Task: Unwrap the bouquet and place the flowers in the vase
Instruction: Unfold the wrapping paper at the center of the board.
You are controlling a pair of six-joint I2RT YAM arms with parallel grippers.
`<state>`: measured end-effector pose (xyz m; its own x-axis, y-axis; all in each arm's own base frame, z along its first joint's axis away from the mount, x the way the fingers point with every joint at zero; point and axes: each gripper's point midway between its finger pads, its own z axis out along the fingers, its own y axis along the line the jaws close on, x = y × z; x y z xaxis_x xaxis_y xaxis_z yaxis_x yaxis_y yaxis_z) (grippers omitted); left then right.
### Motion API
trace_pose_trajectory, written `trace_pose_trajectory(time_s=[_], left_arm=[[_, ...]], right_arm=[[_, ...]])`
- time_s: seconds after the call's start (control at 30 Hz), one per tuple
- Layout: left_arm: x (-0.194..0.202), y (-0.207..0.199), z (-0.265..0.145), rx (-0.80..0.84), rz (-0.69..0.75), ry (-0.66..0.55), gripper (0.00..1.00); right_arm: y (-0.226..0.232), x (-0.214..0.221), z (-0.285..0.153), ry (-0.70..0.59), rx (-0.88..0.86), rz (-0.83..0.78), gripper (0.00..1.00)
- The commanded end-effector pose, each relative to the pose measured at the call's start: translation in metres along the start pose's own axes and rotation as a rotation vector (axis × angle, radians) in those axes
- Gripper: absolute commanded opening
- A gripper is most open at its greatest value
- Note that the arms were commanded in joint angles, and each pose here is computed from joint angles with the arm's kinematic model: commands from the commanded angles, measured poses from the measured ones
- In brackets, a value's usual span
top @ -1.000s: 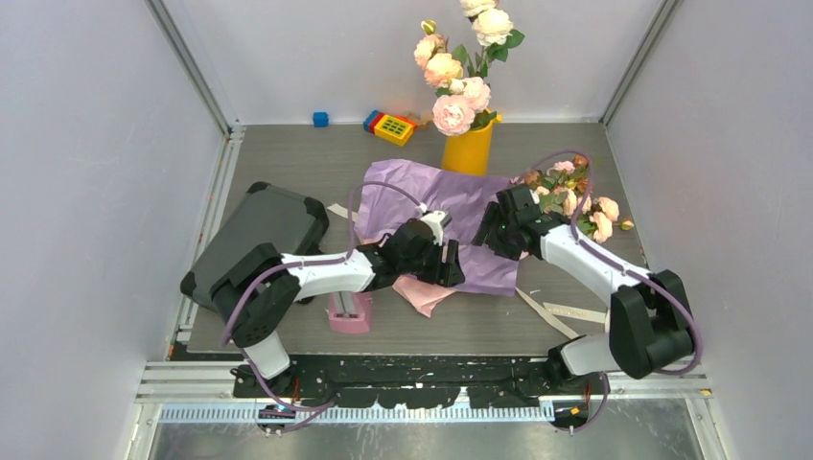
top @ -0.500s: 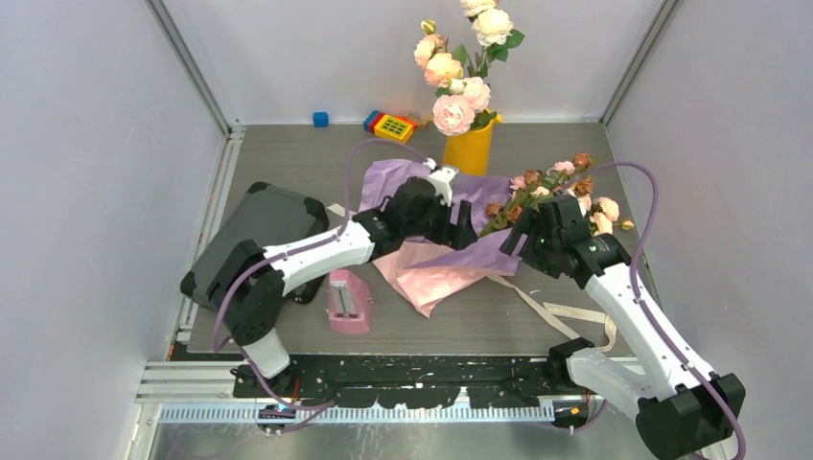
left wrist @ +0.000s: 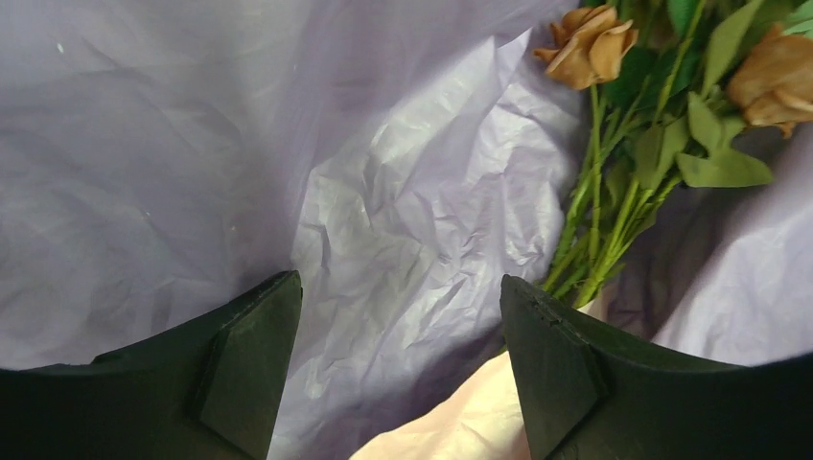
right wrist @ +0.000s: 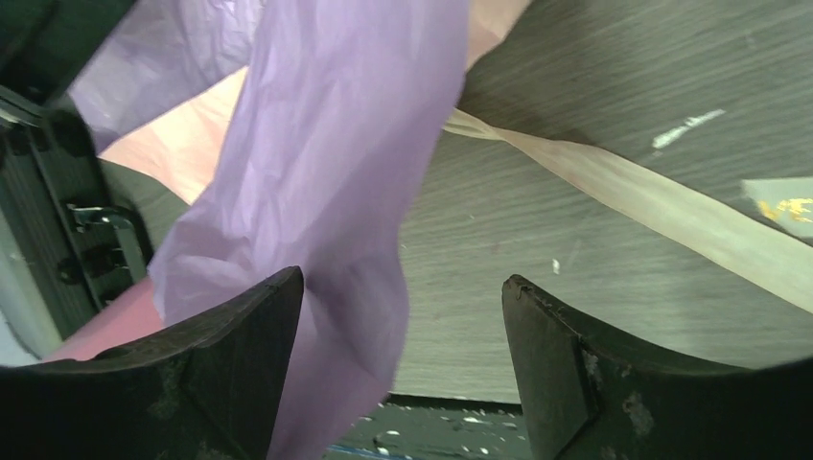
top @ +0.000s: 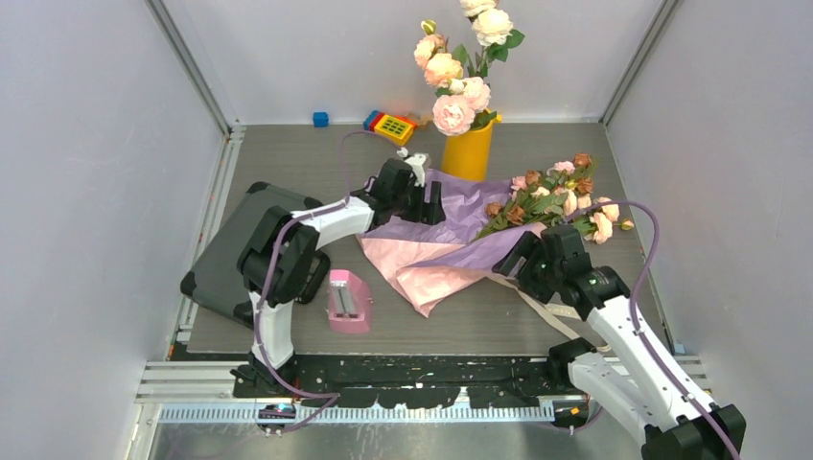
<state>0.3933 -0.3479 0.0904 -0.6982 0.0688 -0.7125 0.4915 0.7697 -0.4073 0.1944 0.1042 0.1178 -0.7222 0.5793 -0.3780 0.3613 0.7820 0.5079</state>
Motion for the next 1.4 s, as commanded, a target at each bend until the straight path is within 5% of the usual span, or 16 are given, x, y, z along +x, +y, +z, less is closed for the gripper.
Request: trace_pose_trajectory(time_s=[0.0, 0.13, 0.23, 0.37, 1.0, 1.13, 1.37], left_arm=[[-0.028, -0.002, 0.002, 0.019, 0.054, -0.070, 0.78], [-0.018, 0.015, 0.009, -0.015, 0.034, -0.047, 0.78], [-0.010, 0.032, 0.011, -0.047, -0.009, -0.032, 0.78], [-0.002, 0.049, 0.013, -0.073, -0.057, -0.025, 0.78], [-0.010, 0.079, 0.021, -0.097, -0.147, -0.073, 0.77], [-0.017, 0.079, 0.022, -0.092, -0.148, -0.093, 0.77], [-0.043, 0.065, 0.007, -0.061, -0.083, -0.124, 0.78]], right_arm=[[0.030, -0.013, 0.013, -0.034, -0.118, 0.063, 0.80], [0.040, -0.024, 0.027, -0.048, -0.128, 0.066, 0.53], [0.040, -0.029, 0.028, -0.049, -0.091, 0.047, 0.15], [0.034, -0.043, 0.010, -0.115, -0.037, 0.022, 0.01], [-0.049, -0.002, -0.109, -0.087, 0.266, 0.149, 0.01], [-0.059, 0.008, -0.120, -0.108, 0.254, 0.220, 0.12], [-0.060, 0.008, -0.132, -0.144, 0.214, 0.251, 0.56]])
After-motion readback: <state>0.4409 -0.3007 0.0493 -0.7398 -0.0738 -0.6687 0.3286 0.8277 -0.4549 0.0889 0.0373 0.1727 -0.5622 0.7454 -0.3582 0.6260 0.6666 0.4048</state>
